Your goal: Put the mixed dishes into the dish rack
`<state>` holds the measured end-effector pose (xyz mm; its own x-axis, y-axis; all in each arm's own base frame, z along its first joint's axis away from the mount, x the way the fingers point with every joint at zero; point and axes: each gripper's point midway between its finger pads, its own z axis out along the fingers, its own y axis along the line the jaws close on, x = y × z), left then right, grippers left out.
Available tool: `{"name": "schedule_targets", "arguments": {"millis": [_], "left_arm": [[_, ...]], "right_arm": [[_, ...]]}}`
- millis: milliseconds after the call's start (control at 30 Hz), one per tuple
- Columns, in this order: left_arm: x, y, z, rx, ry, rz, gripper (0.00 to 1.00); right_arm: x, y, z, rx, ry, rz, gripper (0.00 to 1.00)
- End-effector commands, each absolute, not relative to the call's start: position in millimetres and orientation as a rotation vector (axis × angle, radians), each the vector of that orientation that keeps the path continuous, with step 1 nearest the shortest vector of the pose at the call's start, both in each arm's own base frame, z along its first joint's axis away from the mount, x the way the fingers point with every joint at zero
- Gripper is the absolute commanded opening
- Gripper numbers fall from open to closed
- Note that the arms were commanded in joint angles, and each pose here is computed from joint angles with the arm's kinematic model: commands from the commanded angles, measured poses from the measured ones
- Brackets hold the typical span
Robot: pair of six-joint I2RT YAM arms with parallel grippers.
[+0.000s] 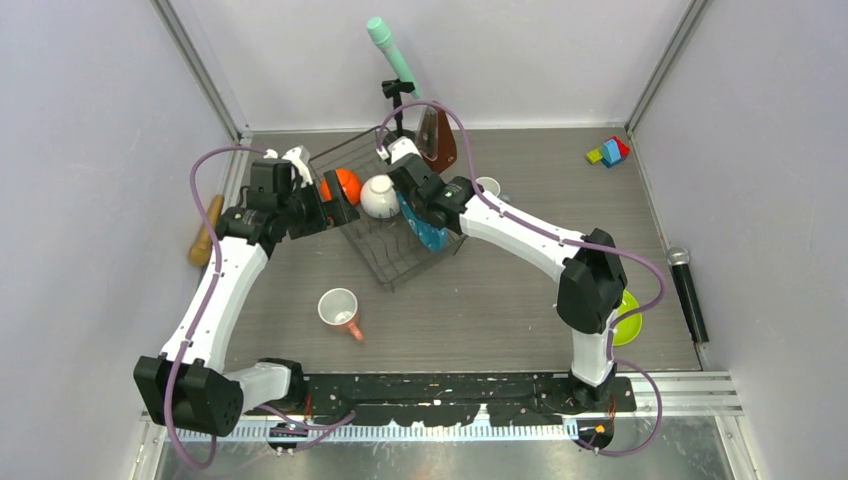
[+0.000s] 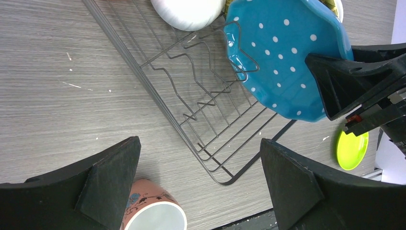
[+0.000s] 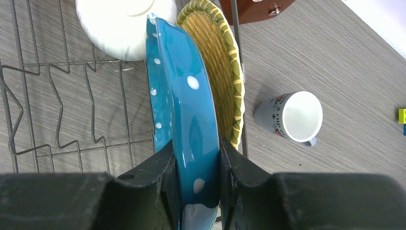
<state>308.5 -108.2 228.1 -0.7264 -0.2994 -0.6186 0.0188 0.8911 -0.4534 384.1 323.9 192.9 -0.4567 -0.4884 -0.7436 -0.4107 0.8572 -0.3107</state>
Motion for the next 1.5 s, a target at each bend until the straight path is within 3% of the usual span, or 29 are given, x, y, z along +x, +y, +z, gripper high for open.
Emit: {"name": "schedule_targets", "arguments": {"millis": [0,33,67,133,267,667,867,1067,1233,1267,1333,1467], "left_arm": [[314,-105,234,-0.203,2.296,-0.554,1.00],[314,-106,234,-0.203,2.298,-0.556,1.00],[314,-106,236,-0.202,2.296,-0.555,1.00],[313,-105,236,-0.199,2.299,-0.548,1.00],[314,-103,235,-0.200,2.301,-0.534,1.00],[316,-107,231,-0.200,2.317,-0.559,1.00],[313,-111,227,-0.194,2.331,-0.588,1.00],[312,-116,232,-0.166,2.312,-0.621,0.99],[310,-125,234,-0.143,2.300,-0.687,0.97],[309,-128,234,-0.141,2.299,-0.699,0.97],[306,-135,234,-0.129,2.293,-0.719,0.96],[294,-151,233,-0.075,2.292,-0.739,0.96]], "right_arm": [[391,346,232,-0.484,2.051,0.119,0.26],[391,346,233,-0.495,2.053,0.112,0.34],[394,349,239,-0.492,2.043,0.119,0.50],[395,351,246,-0.496,2.034,0.125,0.68],[395,353,257,-0.499,2.027,0.139,0.80],[377,343,295,-0.490,2.011,0.220,0.83],[361,309,317,-0.394,2.029,0.346,0.83],[333,245,314,-0.241,2.073,0.359,0.82],[316,147,263,0.113,2.216,0.157,0.83],[310,124,255,0.195,2.215,0.083,0.92],[297,83,239,0.375,2.212,-0.027,0.99],[266,24,211,0.682,2.198,-0.223,1.00]]}}
